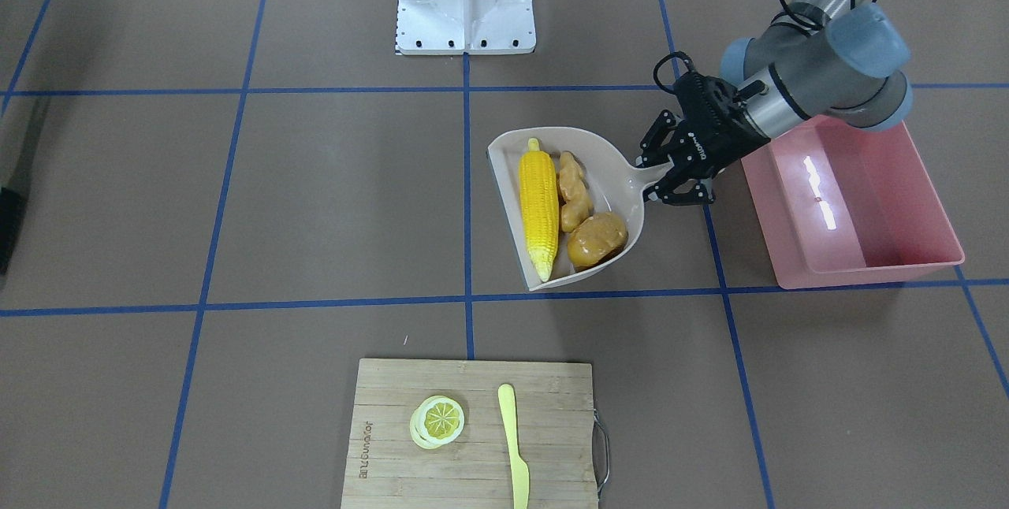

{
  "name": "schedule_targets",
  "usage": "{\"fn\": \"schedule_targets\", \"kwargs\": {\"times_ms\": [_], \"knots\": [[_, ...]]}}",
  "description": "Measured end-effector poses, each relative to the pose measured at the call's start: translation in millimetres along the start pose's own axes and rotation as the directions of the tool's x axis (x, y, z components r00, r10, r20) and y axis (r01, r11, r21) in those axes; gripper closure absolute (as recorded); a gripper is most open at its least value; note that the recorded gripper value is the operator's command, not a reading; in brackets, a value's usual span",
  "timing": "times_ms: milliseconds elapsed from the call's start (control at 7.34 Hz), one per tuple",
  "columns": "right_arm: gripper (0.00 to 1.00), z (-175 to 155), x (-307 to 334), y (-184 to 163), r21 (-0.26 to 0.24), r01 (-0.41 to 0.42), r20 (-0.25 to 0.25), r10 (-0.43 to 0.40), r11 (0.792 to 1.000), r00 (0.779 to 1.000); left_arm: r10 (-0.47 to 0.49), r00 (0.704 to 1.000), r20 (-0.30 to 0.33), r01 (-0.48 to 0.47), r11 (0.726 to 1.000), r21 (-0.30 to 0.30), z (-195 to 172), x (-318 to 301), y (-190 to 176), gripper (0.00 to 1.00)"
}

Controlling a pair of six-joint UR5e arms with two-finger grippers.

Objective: Sweep and dump trash into bin
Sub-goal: 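Carry the dustpan with the left gripper over the pink bin, then tip the dustpan over the pink bin with the left gripper to dump items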

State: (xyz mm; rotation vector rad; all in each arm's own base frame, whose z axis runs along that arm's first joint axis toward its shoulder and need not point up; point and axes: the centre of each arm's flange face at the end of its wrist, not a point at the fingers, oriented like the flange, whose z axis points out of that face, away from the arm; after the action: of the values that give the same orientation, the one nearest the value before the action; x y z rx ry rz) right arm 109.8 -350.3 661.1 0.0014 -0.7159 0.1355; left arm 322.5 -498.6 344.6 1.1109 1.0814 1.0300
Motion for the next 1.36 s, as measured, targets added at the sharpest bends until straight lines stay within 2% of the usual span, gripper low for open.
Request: {"fn": "schedule_targets", "kwargs": {"times_ms": [272, 408, 953, 1362], "knots": [[0.00, -2, -2, 0, 0.004, 0.003, 0.005, -0.003, 1.000, 1.000, -0.050, 0.995, 0.082, 0.052, 0.998, -0.024, -68, -18, 15, 1.00], [0.00, -2, -3, 1, 0.001, 0.001, 0.014, -0.001, 1.000, 1.000, -0.084, 0.990, 0.113, 0.089, 0.995, -0.039, -99, -22, 34, 1.00], [0.00, -1, -6, 4, -0.007, -0.008, 0.052, 0.008, 1.000, 0.999, -0.254, 0.945, 0.205, 0.279, 0.955, -0.104, -221, 1, 164, 1.00], [0.00, 0, -6, 5, -0.011, -0.012, 0.062, 0.012, 1.000, 0.998, -0.284, 0.926, 0.250, 0.326, 0.934, -0.145, -290, 54, 253, 1.00]]}}
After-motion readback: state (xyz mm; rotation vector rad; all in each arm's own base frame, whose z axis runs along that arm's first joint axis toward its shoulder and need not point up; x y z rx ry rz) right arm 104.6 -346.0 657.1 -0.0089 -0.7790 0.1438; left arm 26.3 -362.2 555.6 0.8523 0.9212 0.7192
